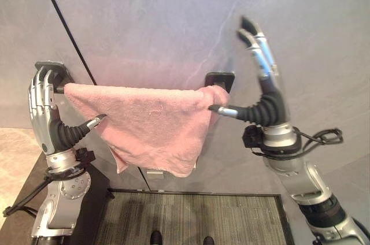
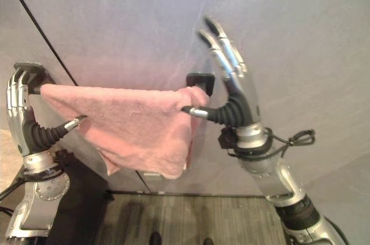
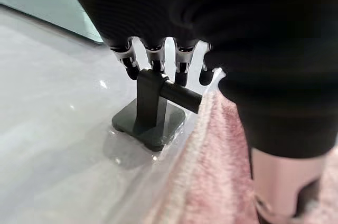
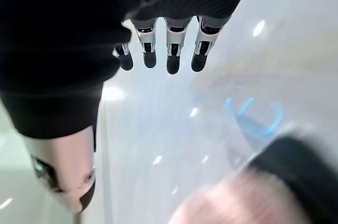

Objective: Put brush and paste in cup on sink, flatten towel.

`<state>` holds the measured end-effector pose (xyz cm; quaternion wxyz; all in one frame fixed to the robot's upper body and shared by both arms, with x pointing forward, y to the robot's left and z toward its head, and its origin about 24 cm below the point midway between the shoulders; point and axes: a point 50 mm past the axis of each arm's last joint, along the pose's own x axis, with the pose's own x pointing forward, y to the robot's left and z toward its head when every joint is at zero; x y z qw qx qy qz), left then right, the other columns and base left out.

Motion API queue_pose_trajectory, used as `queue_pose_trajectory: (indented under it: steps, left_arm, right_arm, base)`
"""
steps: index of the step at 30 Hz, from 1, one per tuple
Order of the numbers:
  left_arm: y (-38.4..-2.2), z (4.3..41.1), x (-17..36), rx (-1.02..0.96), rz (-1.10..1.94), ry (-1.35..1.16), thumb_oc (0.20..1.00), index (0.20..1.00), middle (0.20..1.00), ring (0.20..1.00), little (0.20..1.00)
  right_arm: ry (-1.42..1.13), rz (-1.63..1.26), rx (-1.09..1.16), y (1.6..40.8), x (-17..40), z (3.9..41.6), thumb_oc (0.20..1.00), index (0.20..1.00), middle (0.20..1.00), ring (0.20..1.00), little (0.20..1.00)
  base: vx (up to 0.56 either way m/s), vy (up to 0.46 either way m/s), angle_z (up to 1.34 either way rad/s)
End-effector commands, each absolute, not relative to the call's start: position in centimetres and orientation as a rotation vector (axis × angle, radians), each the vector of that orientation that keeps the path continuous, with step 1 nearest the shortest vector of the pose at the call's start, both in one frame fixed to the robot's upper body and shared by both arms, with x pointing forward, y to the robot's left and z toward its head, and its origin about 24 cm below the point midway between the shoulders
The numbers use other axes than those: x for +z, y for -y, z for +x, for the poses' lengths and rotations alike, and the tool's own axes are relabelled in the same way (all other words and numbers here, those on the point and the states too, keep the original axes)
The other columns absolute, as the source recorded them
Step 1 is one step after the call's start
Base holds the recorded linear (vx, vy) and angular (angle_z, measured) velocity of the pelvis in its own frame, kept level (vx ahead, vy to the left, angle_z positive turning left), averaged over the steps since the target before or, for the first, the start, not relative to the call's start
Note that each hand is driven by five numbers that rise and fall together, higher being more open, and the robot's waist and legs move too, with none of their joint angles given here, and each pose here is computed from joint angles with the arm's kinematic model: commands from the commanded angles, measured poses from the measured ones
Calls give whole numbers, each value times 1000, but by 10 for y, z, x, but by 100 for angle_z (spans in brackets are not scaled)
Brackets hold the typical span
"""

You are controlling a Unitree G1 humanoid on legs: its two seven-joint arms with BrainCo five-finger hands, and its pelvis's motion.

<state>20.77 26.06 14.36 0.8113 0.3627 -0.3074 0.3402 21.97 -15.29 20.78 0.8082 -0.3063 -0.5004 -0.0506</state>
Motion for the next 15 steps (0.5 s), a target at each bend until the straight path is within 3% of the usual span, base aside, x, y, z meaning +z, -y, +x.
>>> queue_pose_trajectory:
  steps: [1, 11, 15]
  left_arm:
    - [-269, 206, 149, 748, 705, 692, 1000, 1000, 1000, 1000, 1000]
    - [-303, 149, 7, 648, 409, -125, 1000, 1000, 1000, 1000, 1000]
    - [-282, 113, -91, 540, 137, -626, 1000, 1000, 1000, 1000, 1000]
  right_arm:
    - [1142, -567, -148, 159, 220, 208, 1000, 1000, 1000, 1000, 1000]
    - [195, -637, -298, 261, 73, 191, 1000, 1000, 1000, 1000, 1000]
    - [-392, -394, -262, 268, -45, 163, 1000, 1000, 1000, 1000, 1000]
  base:
    - [0, 0, 0]
    - [-8, -6, 1]
    - [-28, -2, 0]
